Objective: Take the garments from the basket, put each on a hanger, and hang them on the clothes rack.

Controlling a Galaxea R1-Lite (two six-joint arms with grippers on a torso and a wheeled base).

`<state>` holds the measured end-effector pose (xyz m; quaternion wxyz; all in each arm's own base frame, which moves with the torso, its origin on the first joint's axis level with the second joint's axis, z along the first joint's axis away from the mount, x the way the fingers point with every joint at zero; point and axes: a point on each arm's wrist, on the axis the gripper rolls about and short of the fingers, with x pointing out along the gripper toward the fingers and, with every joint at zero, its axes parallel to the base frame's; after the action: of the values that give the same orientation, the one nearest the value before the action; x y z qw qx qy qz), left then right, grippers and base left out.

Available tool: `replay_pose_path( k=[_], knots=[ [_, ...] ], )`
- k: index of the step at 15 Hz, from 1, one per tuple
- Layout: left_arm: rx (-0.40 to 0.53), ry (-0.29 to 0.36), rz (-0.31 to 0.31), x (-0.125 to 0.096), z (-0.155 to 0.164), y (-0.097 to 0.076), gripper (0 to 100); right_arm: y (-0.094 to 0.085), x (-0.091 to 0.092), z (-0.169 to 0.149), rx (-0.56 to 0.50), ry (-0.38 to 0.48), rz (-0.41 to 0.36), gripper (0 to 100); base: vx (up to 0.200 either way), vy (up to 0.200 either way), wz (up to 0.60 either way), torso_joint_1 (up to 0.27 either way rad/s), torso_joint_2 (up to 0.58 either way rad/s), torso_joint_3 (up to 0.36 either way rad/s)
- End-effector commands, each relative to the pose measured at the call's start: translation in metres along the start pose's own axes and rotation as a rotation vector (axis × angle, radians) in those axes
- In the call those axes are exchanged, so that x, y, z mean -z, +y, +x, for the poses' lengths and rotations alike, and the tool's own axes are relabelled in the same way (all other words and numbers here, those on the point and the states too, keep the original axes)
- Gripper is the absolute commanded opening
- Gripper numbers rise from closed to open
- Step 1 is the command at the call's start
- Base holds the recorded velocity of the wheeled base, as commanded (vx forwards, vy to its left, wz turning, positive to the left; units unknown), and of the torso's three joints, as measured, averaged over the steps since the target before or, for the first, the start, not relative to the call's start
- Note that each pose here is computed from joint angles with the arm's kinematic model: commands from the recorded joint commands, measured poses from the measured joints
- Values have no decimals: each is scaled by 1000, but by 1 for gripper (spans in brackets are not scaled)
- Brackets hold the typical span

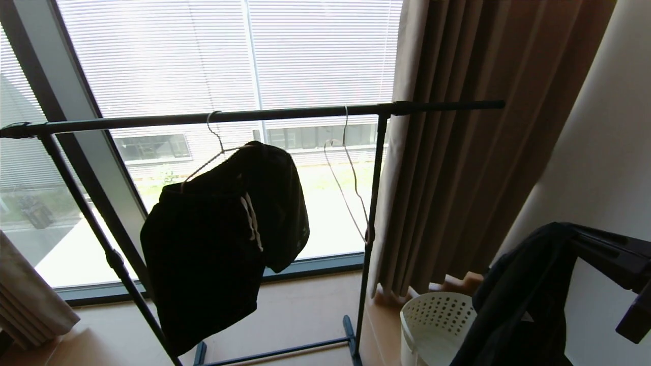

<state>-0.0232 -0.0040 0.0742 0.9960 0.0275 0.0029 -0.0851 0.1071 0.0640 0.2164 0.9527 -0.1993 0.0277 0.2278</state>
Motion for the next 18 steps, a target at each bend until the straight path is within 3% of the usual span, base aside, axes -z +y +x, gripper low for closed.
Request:
replay_pose_path(
  k=[1,5,8,18],
  knots=[
    [2,0,-1,0,0,0,100,0,0,0,-1,0,-1,0,0,0,0,0,0,0],
    [0,2,-1,0,0,0,100,0,0,1,-1,2,-1,0,0,0,0,0,0,0],
    [2,0,-1,0,0,0,100,1,2,1,-3,8,-2,0,0,0,600,1,6,7],
    [0,5,24,0,0,0,100,3,2,5,-17,19,3,0,0,0,0,0,0,0]
  ],
)
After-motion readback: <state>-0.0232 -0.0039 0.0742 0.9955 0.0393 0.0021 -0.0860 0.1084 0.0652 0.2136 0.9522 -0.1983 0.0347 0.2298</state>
